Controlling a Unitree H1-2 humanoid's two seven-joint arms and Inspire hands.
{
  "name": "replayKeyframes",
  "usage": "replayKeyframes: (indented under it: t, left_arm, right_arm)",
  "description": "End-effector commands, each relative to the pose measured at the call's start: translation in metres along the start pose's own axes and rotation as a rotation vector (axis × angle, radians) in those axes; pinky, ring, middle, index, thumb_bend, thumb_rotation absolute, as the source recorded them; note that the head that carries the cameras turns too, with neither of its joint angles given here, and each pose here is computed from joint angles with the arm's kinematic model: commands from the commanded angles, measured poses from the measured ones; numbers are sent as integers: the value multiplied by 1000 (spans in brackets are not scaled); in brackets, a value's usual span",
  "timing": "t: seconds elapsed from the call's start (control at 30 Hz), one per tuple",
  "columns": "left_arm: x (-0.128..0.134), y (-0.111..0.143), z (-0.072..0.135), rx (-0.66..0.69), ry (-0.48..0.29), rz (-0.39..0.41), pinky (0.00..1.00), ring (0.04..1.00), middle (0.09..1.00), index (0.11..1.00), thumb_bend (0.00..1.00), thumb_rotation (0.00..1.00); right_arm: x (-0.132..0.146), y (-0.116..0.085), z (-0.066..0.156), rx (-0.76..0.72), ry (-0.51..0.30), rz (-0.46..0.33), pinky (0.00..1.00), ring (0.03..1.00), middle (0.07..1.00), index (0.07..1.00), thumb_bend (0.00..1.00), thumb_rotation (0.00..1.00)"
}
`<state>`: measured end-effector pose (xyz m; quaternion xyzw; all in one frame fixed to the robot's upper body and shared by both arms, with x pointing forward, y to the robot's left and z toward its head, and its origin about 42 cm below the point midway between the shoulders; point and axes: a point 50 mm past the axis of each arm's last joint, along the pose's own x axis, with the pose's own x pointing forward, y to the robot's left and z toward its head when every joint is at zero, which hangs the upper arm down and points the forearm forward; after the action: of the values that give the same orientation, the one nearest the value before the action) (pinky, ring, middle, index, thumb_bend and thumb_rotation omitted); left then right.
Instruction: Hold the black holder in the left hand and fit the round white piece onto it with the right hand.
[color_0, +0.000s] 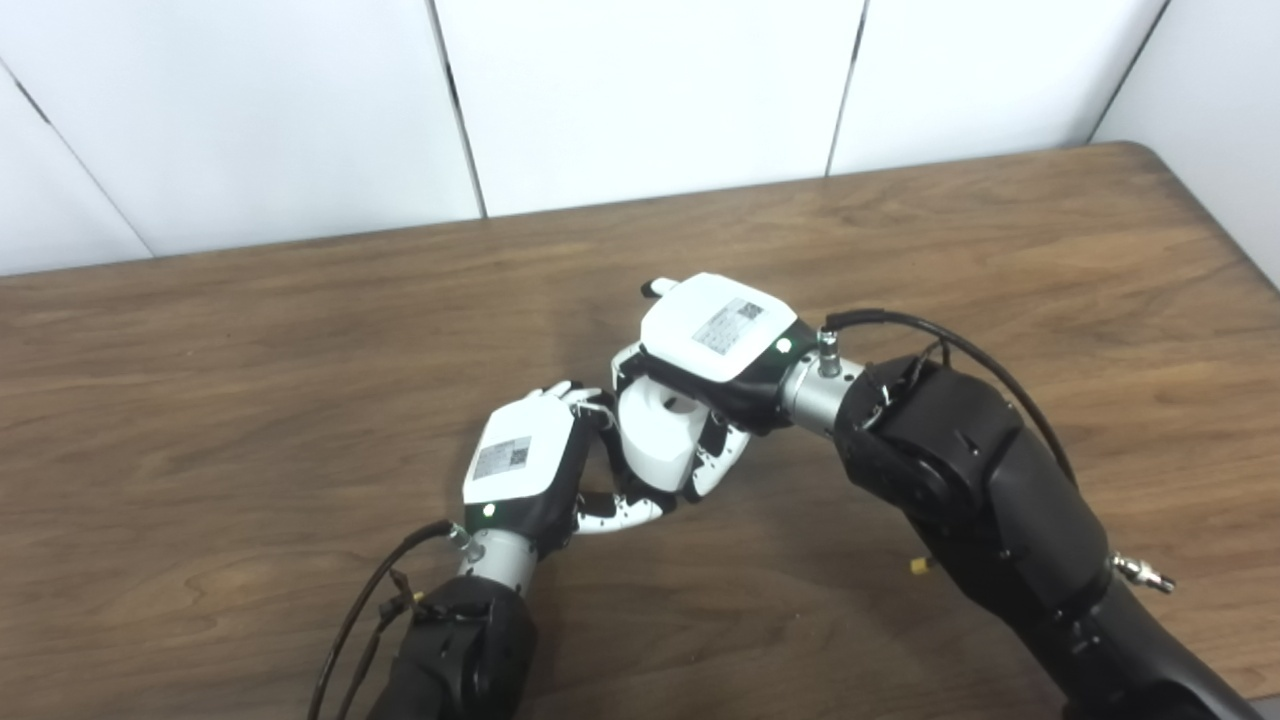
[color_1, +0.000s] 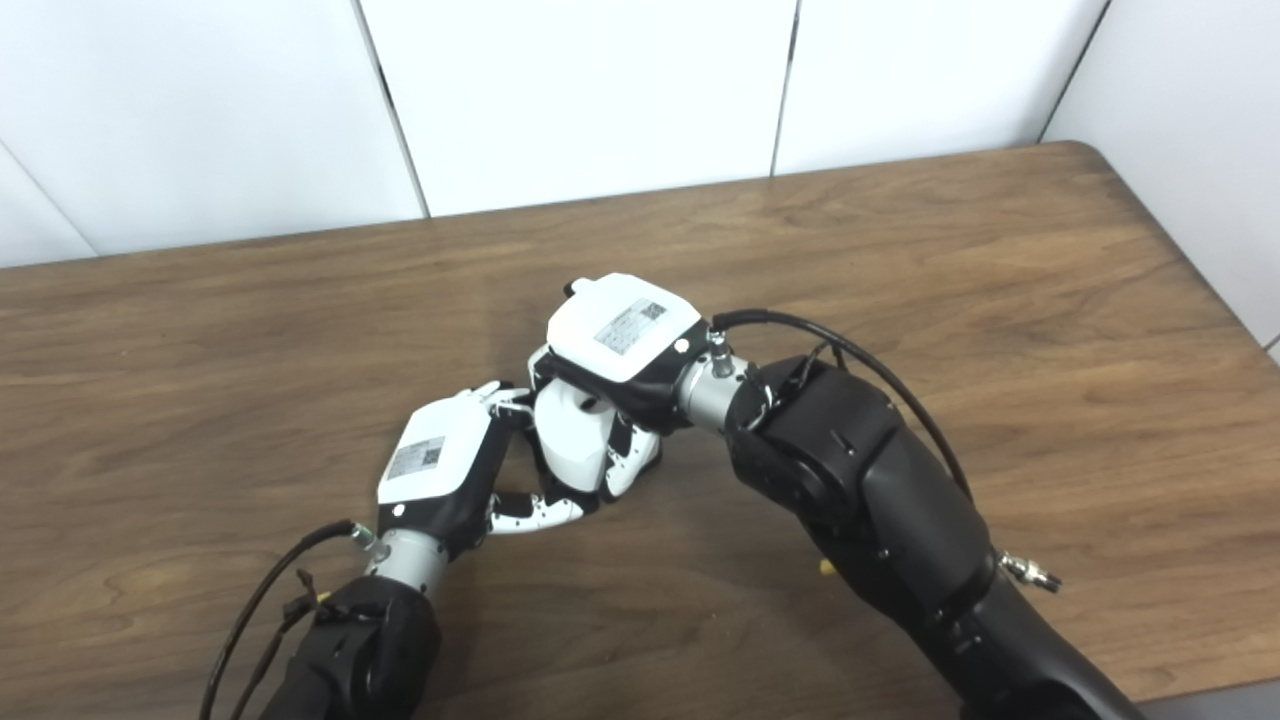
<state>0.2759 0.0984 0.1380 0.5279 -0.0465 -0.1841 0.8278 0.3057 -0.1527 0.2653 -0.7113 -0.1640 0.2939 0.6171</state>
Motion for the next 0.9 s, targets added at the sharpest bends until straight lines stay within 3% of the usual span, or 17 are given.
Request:
replayKeyframes:
  t: [0.0, 0.87]
  left_arm:
    - [-10, -45, -3, -7, 60, -268, 912, 905, 802, 486, 521, 53]
    - [-9, -45, -3, -5, 56, -273, 899, 902, 799, 486, 521, 52]
  right_arm:
    - [-1, -1, -1, -43, -12, 38, 967, 733, 647, 649, 976, 293]
    - [-2, -4, -3, -21, -5, 35, 994, 745, 672, 662, 979, 263]
